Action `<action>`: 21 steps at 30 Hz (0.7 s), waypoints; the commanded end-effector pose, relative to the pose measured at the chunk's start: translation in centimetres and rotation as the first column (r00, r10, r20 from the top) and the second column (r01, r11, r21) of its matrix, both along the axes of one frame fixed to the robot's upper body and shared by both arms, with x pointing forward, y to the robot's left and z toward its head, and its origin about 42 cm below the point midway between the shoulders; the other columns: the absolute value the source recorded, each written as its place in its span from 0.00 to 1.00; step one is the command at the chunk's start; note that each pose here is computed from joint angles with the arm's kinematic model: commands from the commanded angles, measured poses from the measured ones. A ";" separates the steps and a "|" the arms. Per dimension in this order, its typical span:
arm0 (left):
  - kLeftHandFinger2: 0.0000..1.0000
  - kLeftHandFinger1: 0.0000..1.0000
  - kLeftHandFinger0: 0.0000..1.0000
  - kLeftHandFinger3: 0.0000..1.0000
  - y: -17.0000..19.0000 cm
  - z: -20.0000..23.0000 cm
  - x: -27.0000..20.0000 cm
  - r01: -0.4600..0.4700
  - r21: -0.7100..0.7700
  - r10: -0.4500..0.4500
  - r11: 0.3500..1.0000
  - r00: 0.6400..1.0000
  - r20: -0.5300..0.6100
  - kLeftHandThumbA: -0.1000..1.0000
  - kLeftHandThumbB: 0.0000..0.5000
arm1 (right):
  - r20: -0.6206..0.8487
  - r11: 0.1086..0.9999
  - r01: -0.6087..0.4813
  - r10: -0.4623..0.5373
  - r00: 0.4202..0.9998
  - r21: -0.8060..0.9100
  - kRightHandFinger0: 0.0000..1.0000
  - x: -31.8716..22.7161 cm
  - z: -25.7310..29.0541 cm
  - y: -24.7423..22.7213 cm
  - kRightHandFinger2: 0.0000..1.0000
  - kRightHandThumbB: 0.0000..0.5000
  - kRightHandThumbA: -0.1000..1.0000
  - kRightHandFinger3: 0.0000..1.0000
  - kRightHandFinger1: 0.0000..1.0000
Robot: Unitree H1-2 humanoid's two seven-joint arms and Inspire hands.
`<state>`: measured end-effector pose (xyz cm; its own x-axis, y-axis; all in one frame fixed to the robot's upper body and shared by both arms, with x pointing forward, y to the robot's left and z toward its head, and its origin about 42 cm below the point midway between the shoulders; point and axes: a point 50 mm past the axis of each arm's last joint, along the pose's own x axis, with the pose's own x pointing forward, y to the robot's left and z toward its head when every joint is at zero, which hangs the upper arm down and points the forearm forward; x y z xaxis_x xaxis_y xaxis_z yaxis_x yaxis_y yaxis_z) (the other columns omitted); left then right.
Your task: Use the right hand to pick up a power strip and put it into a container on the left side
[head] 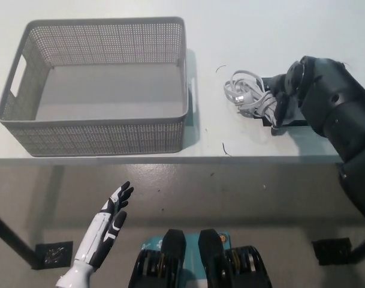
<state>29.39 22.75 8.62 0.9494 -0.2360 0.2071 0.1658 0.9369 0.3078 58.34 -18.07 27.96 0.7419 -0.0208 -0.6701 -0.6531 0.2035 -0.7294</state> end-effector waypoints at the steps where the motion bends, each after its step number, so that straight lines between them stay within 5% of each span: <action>1: 1.00 1.00 1.00 1.00 0.2 1.2 0.1 0.031 0.030 -0.032 0.999 0.997 0.064 1.00 0.36 | 0.025 1.000 0.009 -0.009 1.000 -0.019 1.00 -0.3 -1.4 -0.4 1.00 0.67 1.00 1.00 1.00; 4: 1.00 1.00 1.00 1.00 0.1 1.3 0.3 0.034 0.031 -0.036 0.999 0.997 0.069 1.00 0.36 | 0.121 0.999 0.052 -0.053 0.991 0.012 1.00 -0.5 -2.8 -0.3 1.00 0.70 1.00 1.00 1.00; 6: 1.00 1.00 1.00 1.00 0.1 1.4 0.5 0.035 0.033 -0.037 0.999 0.997 0.068 1.00 0.38 | 0.335 0.997 0.079 -0.081 0.939 0.020 0.69 -0.5 -3.7 -0.4 1.00 0.72 0.98 1.00 0.85; 7: 1.00 1.00 1.00 1.00 0.0 1.5 0.6 0.036 0.031 -0.038 0.999 0.997 0.070 1.00 0.37 | 0.413 0.996 0.081 -0.093 0.906 0.046 0.78 -0.6 -3.8 -0.3 1.00 0.53 0.84 1.00 0.95; 8: 1.00 1.00 1.00 1.00 0.0 1.6 0.8 0.036 0.031 -0.038 0.999 0.997 0.073 1.00 0.37 | 0.494 0.994 0.078 -0.104 0.863 0.072 0.73 -0.6 -3.9 -0.2 0.90 0.45 0.47 1.00 0.82; 9: 1.00 1.00 1.00 1.00 0.0 1.6 0.8 0.036 0.032 -0.038 0.999 0.997 0.074 1.00 0.37 | 0.538 0.993 0.071 -0.110 0.836 0.093 0.51 -0.7 -3.9 0.0 0.64 0.39 0.29 0.97 0.55; 10: 1.00 1.00 1.00 1.00 0.1 1.7 0.9 0.035 0.034 -0.037 0.999 0.996 0.075 1.00 0.37 | 0.587 0.988 0.058 -0.132 0.798 0.143 0.28 -0.8 -3.9 0.3 0.48 0.47 0.07 0.91 0.33; 11: 1.00 1.00 1.00 1.00 0.1 1.7 0.9 0.035 0.034 -0.037 0.999 0.996 0.075 1.00 0.37 | 0.595 0.986 0.056 -0.139 0.792 0.156 0.21 -0.8 -3.8 0.3 0.44 0.48 0.01 0.88 0.28; 12: 1.00 1.00 1.00 1.00 0.1 1.7 0.9 0.036 0.040 -0.039 0.999 0.996 0.081 1.00 0.36 | 0.632 0.981 0.042 -0.155 0.759 0.190 0.09 -0.8 -3.7 0.5 0.29 0.51 0.00 0.66 0.14; 14: 1.00 1.00 1.00 1.00 0.0 1.8 0.9 0.040 0.039 -0.043 0.998 0.995 0.087 1.00 0.36 | 0.672 0.957 0.014 -0.215 0.708 0.291 0.00 -0.9 -3.4 0.6 0.15 0.39 0.00 0.35 0.00; 15: 1.00 1.00 1.00 1.00 0.0 1.8 1.0 0.041 0.040 -0.044 0.998 0.995 0.087 1.00 0.35 | 0.683 0.948 0.004 -0.232 0.692 0.318 0.00 -0.9 -3.3 0.7 0.14 0.33 0.00 0.32 0.00; 17: 1.00 1.00 1.00 1.00 0.0 1.8 0.9 0.045 0.041 -0.048 0.998 0.995 0.089 1.00 0.32 | 0.691 0.915 -0.010 -0.297 0.659 0.403 0.00 -0.9 -3.0 0.8 0.31 0.22 0.00 0.43 0.07; 18: 1.00 1.00 1.00 1.00 0.0 1.8 0.9 0.044 0.043 -0.048 0.998 0.995 0.089 1.00 0.32 | 0.683 0.895 -0.011 -0.332 0.651 0.446 0.00 -0.8 -2.7 0.9 0.62 0.17 0.00 0.66 0.22; 20: 1.00 1.00 1.00 1.00 0.0 1.8 1.0 0.044 0.044 -0.048 0.998 0.995 0.090 1.00 0.32 | 0.665 0.858 -0.009 -0.391 0.636 0.513 0.01 -0.7 -2.2 0.9 0.90 0.09 0.00 0.87 0.41; 21: 1.00 1.00 1.00 1.00 -0.1 1.8 1.0 0.045 0.044 -0.048 0.998 0.995 0.089 1.00 0.32 | 0.660 0.845 -0.008 -0.412 0.628 0.534 0.02 -0.5 -1.7 0.9 0.91 0.09 0.00 0.89 0.45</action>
